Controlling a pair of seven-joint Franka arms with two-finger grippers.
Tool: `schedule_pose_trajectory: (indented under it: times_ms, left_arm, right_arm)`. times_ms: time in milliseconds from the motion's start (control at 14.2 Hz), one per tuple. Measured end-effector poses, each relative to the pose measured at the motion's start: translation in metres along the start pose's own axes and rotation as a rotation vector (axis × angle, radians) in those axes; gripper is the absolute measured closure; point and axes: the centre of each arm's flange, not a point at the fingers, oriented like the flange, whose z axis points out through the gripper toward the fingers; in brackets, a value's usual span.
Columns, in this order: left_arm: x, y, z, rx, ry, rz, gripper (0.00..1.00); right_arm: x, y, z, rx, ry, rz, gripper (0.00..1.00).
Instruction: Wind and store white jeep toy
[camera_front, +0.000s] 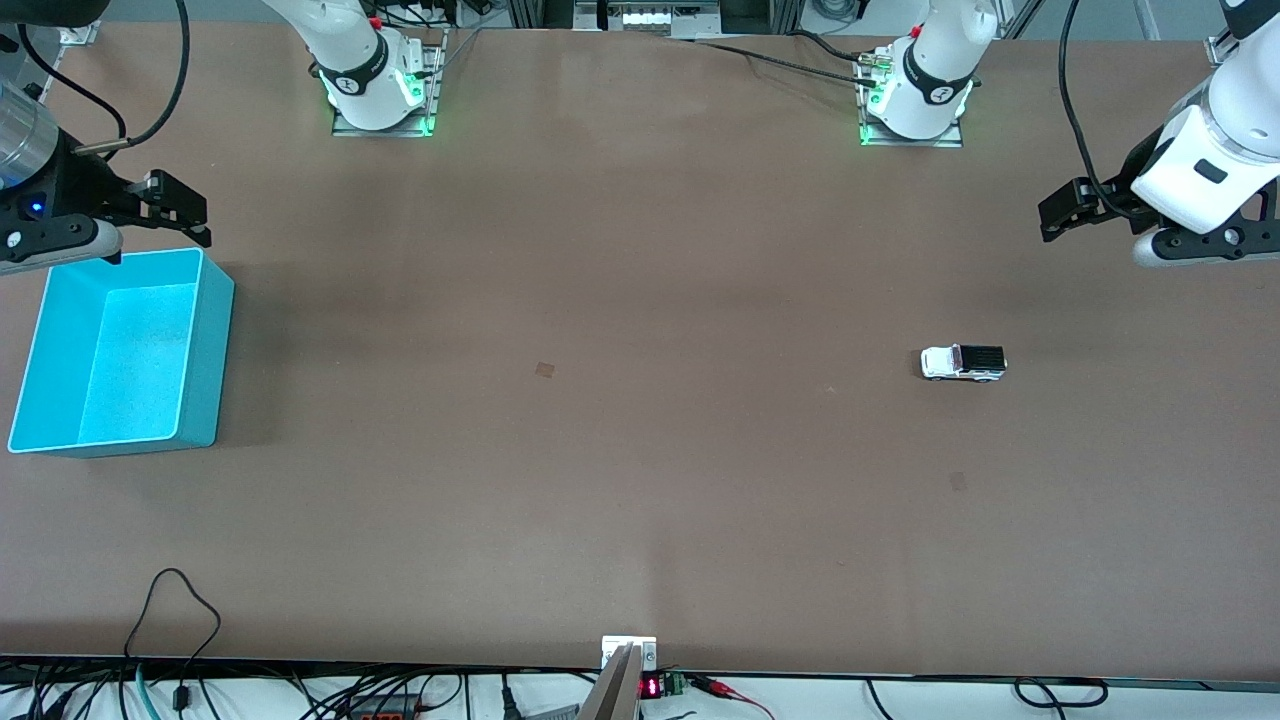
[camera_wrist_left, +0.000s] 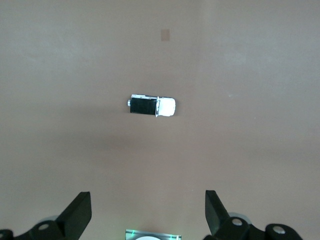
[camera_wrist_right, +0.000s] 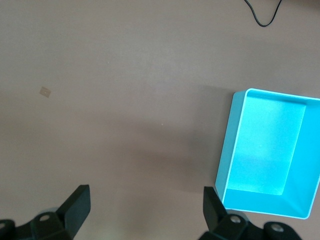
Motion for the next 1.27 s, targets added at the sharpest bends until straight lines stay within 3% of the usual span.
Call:
schedule_pose_trajectory:
  times_ms: [282, 423, 564, 846, 1058, 1270]
  left_arm:
    - [0.001, 0.006, 0.029, 0.023, -0.138, 0.028, 0.0]
    - [0.011, 0.013, 0.051, 0.023, -0.19, 0.13, 0.0]
    - [0.025, 0.015, 0.076, 0.004, -0.229, 0.309, 0.0]
    - [0.051, -0.003, 0.136, -0.059, -0.223, 0.696, 0.0]
    - [0.059, -0.028, 0.189, -0.084, -0.16, 0.945, 0.0]
    - [0.061, -0.031, 0.241, 0.002, -0.069, 1.149, 0.0]
  right_arm:
    - [0.0, -0.001, 0.0, 0.0, 0.0, -0.001, 0.0]
    - [0.0, -0.001, 0.0, 0.0, 0.0, 0.001, 0.0]
    - [0.0, -0.002, 0.0, 0.0, -0.001, 0.023, 0.0]
    - [0.0, -0.003, 0.001, 0.001, -0.004, 0.097, 0.0]
    - [-0.001, -0.005, 0.003, 0.003, -0.017, 0.154, 0.0]
    - [-0.002, -0.007, 0.004, 0.004, -0.027, 0.169, 0.0]
